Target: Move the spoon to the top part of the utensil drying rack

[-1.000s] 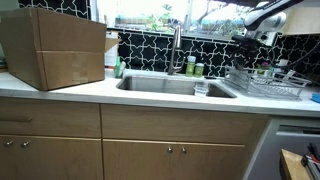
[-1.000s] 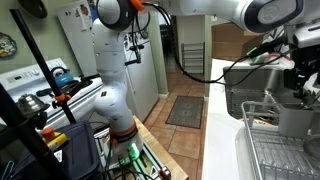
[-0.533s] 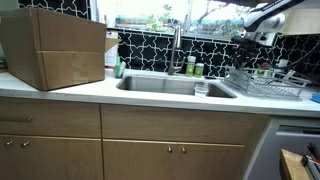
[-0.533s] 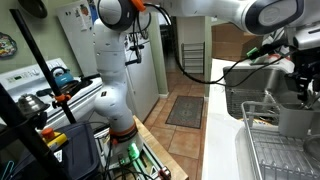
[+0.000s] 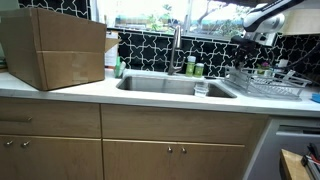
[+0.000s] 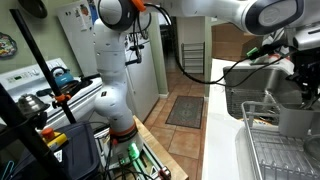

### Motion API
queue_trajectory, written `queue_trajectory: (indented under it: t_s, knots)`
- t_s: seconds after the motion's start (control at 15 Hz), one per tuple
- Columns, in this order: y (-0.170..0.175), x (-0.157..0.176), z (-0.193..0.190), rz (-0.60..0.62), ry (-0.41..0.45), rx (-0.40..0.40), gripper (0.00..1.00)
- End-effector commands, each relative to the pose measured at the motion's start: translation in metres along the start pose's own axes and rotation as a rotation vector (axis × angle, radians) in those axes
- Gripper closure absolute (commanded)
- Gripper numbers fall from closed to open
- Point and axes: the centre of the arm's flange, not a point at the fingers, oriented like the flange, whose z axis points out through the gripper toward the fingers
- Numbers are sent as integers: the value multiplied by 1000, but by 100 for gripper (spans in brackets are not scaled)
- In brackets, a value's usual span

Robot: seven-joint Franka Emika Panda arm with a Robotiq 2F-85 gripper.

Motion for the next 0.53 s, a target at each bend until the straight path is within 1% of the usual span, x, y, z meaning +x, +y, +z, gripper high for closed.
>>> queue_trajectory:
  t_s: [0.0, 0.13, 0.2, 0.27, 0.33, 0.4, 0.47]
  knots:
    - [-1, 3, 2, 13, -2, -13, 79]
    - [-1, 3, 1, 14, -1, -14, 84]
    - [-1, 3, 1, 13, 0, -14, 89]
    - [0, 3, 0, 14, 0, -14, 91]
    - [0, 3, 0, 14, -1, -16, 100]
    - [0, 3, -1, 15, 0, -17, 98]
    - [0, 4, -3, 15, 0, -17, 99]
